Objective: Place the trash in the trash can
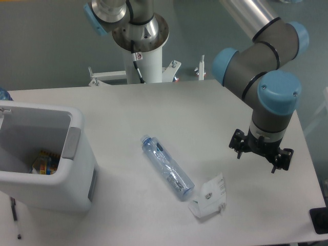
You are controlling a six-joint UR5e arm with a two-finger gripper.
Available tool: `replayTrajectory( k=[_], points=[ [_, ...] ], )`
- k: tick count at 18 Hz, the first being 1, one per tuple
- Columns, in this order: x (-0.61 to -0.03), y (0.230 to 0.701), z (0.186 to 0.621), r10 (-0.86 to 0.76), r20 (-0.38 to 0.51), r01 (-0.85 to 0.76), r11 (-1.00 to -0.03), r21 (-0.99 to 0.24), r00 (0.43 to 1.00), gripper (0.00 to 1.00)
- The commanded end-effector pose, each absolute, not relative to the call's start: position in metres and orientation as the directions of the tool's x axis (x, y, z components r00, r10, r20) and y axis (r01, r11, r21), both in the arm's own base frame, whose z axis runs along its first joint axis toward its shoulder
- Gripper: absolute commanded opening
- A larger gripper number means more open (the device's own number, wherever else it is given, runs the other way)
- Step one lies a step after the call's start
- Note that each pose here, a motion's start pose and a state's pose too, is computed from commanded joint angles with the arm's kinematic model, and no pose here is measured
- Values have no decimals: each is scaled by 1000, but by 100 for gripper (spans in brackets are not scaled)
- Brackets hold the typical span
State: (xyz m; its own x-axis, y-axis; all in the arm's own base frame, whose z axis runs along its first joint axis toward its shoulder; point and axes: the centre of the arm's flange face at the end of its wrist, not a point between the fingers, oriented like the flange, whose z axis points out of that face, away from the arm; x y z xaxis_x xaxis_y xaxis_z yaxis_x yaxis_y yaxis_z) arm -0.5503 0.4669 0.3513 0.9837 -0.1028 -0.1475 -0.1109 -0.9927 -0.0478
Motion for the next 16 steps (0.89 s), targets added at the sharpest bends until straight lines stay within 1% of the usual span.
replayTrajectory(
  k=[3, 8, 12, 14, 16],
  points=[
    [-548, 467, 352, -98, -147, -107, -993, -52, 984, 100],
    [-533, 471, 336, -100, -128, -108, -993, -57, 987, 100],
    [-522, 469, 324, -4, -148, -26, -989, -146, 989, 100],
    [-519, 470, 318, 54, -159, 27, -985, -170, 986, 100],
    [-516, 476, 312, 64, -151, 38, -985, -170, 986, 100]
  ],
)
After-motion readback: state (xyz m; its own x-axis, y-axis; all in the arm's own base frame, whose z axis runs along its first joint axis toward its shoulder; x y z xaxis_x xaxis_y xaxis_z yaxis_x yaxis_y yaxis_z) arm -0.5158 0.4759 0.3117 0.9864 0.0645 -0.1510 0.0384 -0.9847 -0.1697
